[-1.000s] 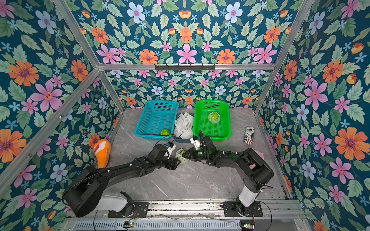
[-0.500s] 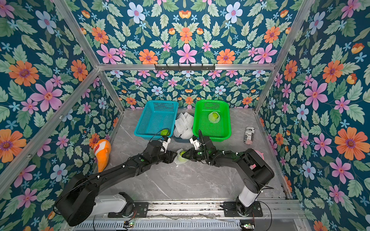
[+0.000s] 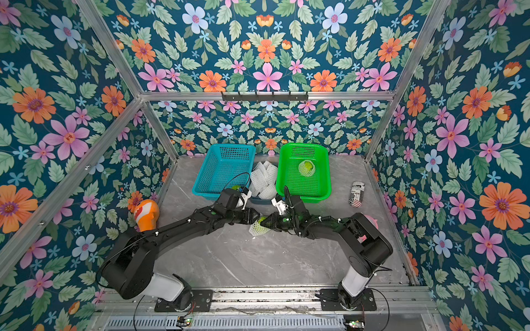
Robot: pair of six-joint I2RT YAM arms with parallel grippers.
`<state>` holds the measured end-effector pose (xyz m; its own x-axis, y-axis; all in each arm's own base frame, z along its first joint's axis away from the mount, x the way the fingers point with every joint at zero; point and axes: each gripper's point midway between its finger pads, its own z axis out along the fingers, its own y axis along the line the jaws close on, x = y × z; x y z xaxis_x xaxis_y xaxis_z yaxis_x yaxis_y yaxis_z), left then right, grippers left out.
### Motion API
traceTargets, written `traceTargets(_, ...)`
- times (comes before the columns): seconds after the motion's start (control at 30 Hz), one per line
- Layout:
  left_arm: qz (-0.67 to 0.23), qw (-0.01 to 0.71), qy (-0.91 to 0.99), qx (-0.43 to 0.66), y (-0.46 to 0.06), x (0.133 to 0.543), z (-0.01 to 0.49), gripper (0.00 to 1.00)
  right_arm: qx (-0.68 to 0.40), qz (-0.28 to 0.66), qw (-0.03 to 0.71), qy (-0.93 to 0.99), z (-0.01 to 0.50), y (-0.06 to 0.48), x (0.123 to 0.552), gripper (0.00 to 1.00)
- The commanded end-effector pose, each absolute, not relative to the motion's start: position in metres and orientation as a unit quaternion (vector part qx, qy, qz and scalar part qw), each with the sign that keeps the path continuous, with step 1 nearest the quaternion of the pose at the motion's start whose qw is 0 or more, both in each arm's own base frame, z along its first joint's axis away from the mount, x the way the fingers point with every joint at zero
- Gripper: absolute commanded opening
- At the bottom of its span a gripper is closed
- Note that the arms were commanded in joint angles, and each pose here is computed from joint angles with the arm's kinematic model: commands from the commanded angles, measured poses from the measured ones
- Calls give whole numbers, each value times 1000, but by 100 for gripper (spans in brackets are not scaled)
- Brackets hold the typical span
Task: Sleeve custard apples in foam nets
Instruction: Put on the foam net on the custard apple.
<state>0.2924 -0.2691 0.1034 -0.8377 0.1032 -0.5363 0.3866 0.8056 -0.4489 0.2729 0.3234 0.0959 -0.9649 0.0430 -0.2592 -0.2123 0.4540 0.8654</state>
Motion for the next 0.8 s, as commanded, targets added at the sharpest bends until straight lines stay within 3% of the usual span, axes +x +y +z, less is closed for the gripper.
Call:
traceTargets(0.0, -263, 230, 928, 130, -262, 287, 94, 49, -47, 508, 120, 852, 89, 323, 272, 22)
traceTargets(0.33, -228, 220, 941, 117, -250, 287, 82, 40, -48, 510, 118, 851, 87, 326, 270, 22)
traceTargets(0.67, -265, 205, 935, 119, -262, 282, 83, 2, -49, 509, 116, 852, 84, 328, 268, 22)
traceTargets(0.77, -280, 208, 929, 120, -266, 280, 90, 0, -50, 508, 113, 852, 83, 329, 268, 22)
